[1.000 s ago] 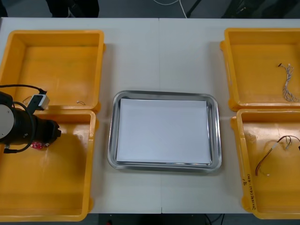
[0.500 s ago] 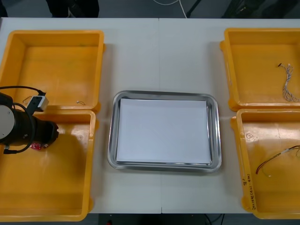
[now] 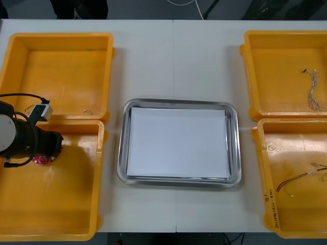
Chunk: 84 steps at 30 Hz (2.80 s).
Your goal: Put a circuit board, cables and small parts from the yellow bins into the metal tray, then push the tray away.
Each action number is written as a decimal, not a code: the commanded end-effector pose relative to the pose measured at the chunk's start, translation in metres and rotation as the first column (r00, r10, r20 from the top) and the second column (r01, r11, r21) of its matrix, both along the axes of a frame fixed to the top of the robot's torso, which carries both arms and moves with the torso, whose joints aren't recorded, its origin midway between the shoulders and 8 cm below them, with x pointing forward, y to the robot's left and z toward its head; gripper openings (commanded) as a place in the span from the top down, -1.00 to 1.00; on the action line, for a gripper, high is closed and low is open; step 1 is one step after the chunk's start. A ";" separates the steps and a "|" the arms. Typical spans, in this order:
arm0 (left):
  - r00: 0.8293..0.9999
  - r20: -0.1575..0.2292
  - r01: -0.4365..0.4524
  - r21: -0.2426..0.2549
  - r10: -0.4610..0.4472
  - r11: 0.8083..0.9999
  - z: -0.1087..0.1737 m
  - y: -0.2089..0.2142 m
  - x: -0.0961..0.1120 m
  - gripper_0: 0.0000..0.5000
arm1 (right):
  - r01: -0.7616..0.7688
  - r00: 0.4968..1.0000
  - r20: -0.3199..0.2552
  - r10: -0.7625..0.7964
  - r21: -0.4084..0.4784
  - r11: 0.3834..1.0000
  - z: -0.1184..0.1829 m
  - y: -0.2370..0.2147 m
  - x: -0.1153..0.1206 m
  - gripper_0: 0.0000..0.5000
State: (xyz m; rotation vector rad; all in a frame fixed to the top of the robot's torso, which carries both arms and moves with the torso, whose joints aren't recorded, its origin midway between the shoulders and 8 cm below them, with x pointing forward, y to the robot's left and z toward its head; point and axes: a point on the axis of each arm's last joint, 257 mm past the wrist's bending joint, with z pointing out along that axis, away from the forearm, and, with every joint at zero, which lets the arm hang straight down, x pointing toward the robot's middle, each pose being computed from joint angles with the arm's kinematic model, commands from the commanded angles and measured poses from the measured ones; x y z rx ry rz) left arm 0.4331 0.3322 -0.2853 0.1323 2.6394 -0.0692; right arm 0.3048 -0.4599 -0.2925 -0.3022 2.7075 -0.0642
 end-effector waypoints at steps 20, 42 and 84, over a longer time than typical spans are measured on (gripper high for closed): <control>0.998 0.033 0.051 0.060 -0.053 0.997 0.056 0.021 -0.051 1.00 | -0.001 0.999 0.042 0.002 -0.019 1.000 -0.002 -0.002 -0.001 -1.00; 0.993 -0.036 0.114 0.028 -0.113 0.993 -0.005 -0.004 -0.095 1.00 | 0.055 0.997 0.043 -0.056 0.027 0.998 0.076 0.010 0.047 -1.00; 0.992 -0.053 0.116 0.034 -0.114 0.993 -0.014 -0.003 -0.094 -1.00 | 0.834 0.481 -0.084 -0.873 0.349 0.427 0.070 0.016 0.079 -1.00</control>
